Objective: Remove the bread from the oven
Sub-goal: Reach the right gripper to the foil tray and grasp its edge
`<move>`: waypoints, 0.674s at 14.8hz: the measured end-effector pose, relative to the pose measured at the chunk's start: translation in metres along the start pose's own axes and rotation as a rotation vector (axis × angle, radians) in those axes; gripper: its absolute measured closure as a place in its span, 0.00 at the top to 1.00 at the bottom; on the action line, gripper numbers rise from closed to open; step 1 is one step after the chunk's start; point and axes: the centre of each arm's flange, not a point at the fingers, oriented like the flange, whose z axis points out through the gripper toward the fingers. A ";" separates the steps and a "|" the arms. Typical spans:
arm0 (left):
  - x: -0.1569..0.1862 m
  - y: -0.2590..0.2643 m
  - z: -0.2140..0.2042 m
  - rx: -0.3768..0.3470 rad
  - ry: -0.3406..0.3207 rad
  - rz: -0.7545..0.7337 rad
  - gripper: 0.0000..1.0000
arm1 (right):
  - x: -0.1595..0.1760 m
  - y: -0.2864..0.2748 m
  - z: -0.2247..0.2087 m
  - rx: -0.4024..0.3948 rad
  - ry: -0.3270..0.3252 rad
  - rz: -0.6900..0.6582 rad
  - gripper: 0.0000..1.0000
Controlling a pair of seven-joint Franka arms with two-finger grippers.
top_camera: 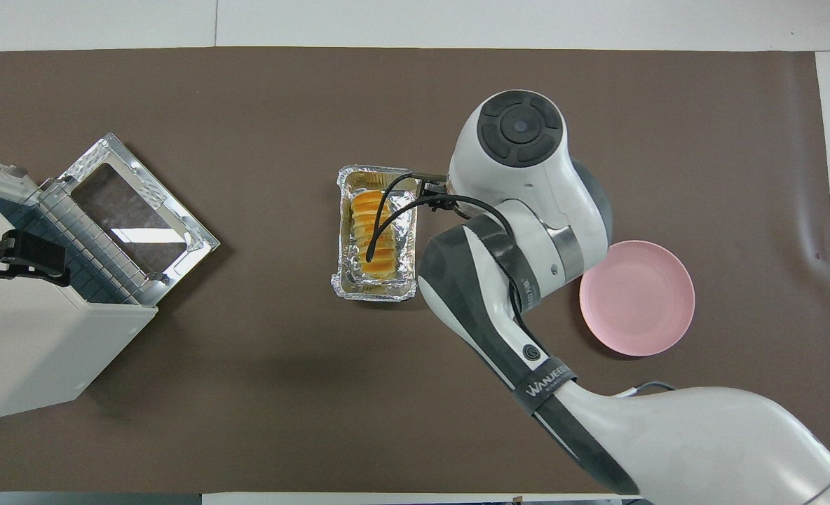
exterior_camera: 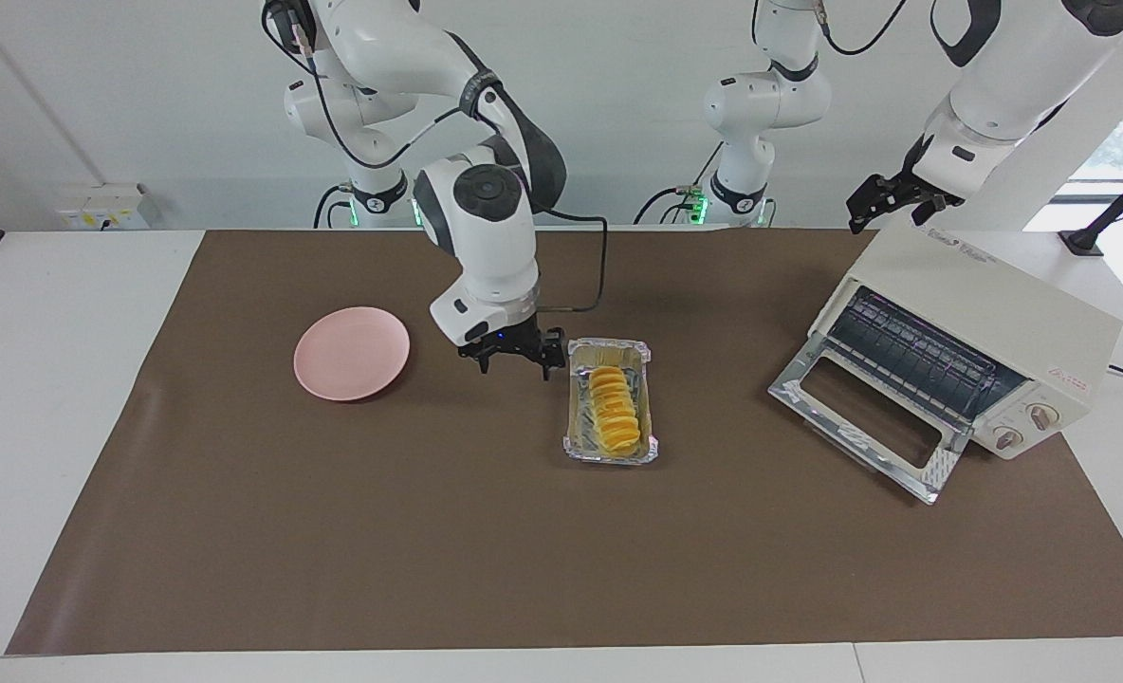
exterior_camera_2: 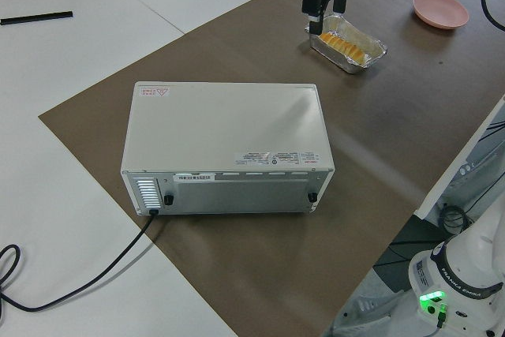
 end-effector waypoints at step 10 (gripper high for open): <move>0.002 0.000 0.008 0.000 -0.011 0.017 1.00 | 0.001 -0.044 0.078 -0.003 0.032 -0.036 1.00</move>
